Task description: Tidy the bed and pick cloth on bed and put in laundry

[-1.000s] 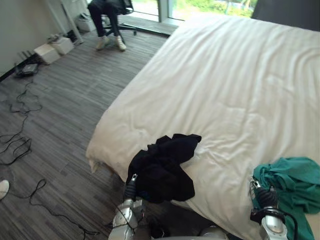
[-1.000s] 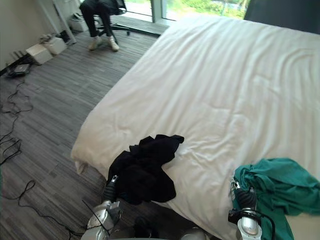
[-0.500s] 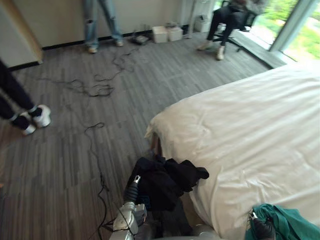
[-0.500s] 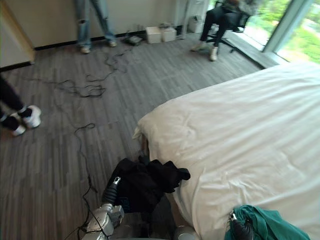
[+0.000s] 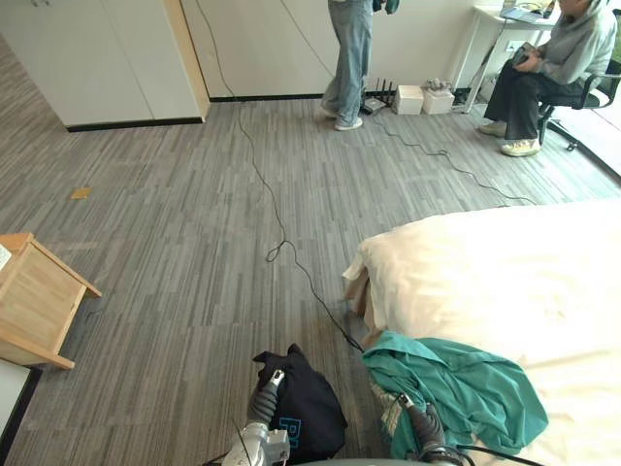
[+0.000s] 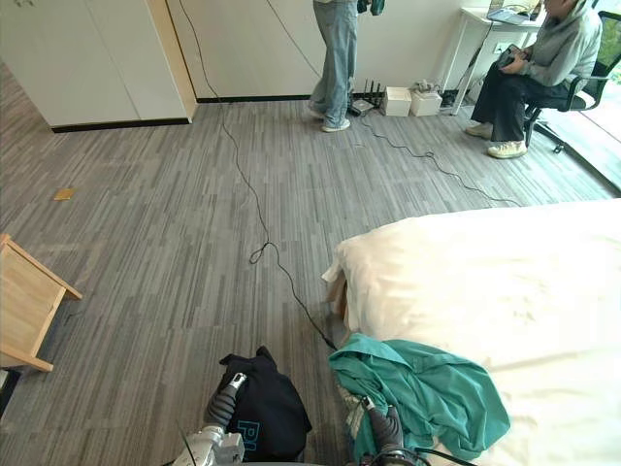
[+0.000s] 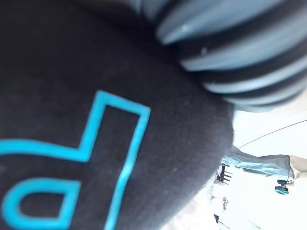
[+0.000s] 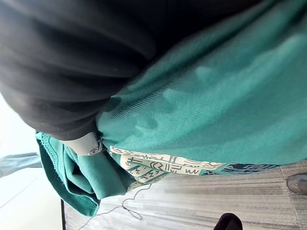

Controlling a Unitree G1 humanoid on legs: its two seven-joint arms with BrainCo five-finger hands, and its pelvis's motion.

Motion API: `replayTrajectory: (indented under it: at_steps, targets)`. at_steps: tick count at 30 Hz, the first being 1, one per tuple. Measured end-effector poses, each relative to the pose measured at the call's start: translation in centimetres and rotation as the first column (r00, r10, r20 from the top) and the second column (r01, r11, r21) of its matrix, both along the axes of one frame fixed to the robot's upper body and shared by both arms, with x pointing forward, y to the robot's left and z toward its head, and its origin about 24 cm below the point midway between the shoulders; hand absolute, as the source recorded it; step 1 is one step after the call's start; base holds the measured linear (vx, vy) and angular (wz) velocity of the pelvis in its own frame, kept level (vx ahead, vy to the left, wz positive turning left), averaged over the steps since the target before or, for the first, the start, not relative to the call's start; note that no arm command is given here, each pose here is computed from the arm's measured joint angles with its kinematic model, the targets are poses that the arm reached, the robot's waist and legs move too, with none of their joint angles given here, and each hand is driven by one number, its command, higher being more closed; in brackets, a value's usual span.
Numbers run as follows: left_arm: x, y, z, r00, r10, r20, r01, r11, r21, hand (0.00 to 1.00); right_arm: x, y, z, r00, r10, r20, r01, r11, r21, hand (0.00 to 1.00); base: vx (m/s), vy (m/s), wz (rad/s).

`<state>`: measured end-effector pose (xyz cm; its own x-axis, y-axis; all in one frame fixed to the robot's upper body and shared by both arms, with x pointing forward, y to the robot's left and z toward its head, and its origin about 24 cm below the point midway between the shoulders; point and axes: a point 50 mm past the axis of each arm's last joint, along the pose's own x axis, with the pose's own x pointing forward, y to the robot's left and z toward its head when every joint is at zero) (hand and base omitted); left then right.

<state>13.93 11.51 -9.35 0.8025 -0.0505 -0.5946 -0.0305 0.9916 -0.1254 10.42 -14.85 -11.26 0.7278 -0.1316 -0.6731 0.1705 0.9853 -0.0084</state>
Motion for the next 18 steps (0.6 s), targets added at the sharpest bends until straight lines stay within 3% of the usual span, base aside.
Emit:
replayTrajectory:
  at_steps: [3, 7, 11, 18]
  targets:
    - [1.5, -0.5, -0.2, 1.0, -0.026, -0.001, 0.026, 1.0, -0.009, 1.0, 0.4, -0.3, -0.7, 0.998, 0.034, -0.044, -0.035, 0.999, -0.021, 1.0, 0.04, -0.008, 0.0]
    - [3.1, -0.5, 0.0, 0.998, 0.069, -0.007, -0.069, 0.993, -0.1, 1.0, 1.5, -1.7, -0.7, 0.992, 0.118, -0.054, -0.123, 0.988, -0.095, 1.0, 0.06, 0.017, -0.04]
    - [3.7, 0.2, 0.3, 0.994, 0.108, 0.006, -0.107, 0.99, -0.09, 1.0, 1.9, -2.3, -0.6, 0.991, 0.118, -0.059, -0.125, 0.985, -0.12, 1.0, 0.1, 0.093, 0.35]
    - [4.2, -0.2, 0.6, 0.992, 0.125, 0.018, -0.122, 0.987, -0.108, 1.0, 5.8, -1.8, 1.2, 0.986, 0.151, 0.064, -0.142, 0.981, -0.13, 1.0, 0.36, 0.197, 0.27]
